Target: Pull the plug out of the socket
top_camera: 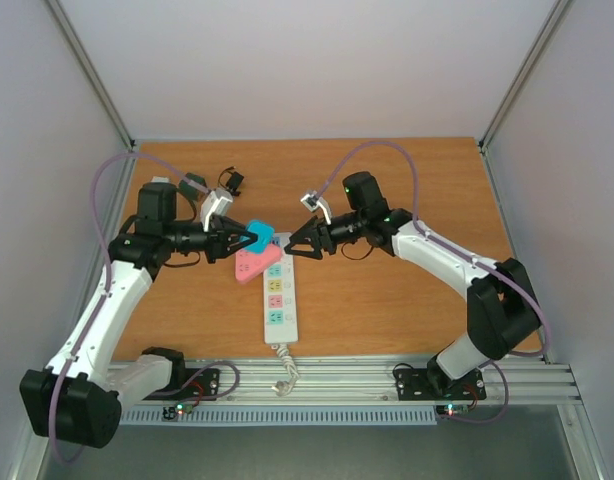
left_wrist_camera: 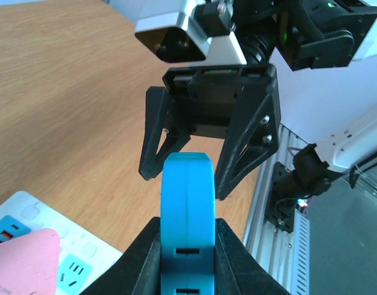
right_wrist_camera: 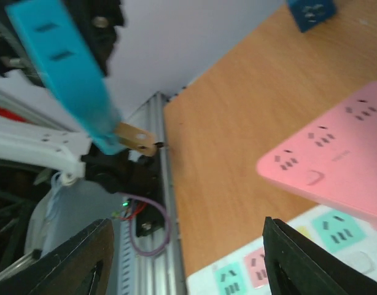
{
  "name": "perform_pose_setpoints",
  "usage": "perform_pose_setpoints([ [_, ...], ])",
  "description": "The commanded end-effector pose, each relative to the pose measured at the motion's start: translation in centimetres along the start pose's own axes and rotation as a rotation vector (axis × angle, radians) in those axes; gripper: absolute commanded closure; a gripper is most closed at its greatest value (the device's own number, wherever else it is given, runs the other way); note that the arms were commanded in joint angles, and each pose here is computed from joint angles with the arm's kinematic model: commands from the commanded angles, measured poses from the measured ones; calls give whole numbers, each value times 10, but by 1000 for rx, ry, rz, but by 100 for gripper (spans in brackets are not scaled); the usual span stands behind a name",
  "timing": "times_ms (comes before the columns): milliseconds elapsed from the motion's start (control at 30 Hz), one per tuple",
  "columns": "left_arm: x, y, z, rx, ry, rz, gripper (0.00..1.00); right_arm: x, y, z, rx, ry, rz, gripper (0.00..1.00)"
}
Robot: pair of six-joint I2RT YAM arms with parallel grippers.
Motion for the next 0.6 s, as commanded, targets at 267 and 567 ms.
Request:
perform_pose_setpoints([
  [267, 2, -7, -36, -73, -211, -26, 99, 21, 6, 83, 140, 243, 28, 33],
  [567, -8, -19, -52, -100, -275, 21, 99, 2, 12, 100, 153, 235, 54, 37],
])
Point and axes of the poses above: each gripper's point midway between its finger pads, its own x axis back along the fingers, its own z axis along the line the jaws close on, y = z × x, the point moved 1 cm from there along x, back along the fingers, and after that the axes turned 1 degree about x, right-handed, at the moved point
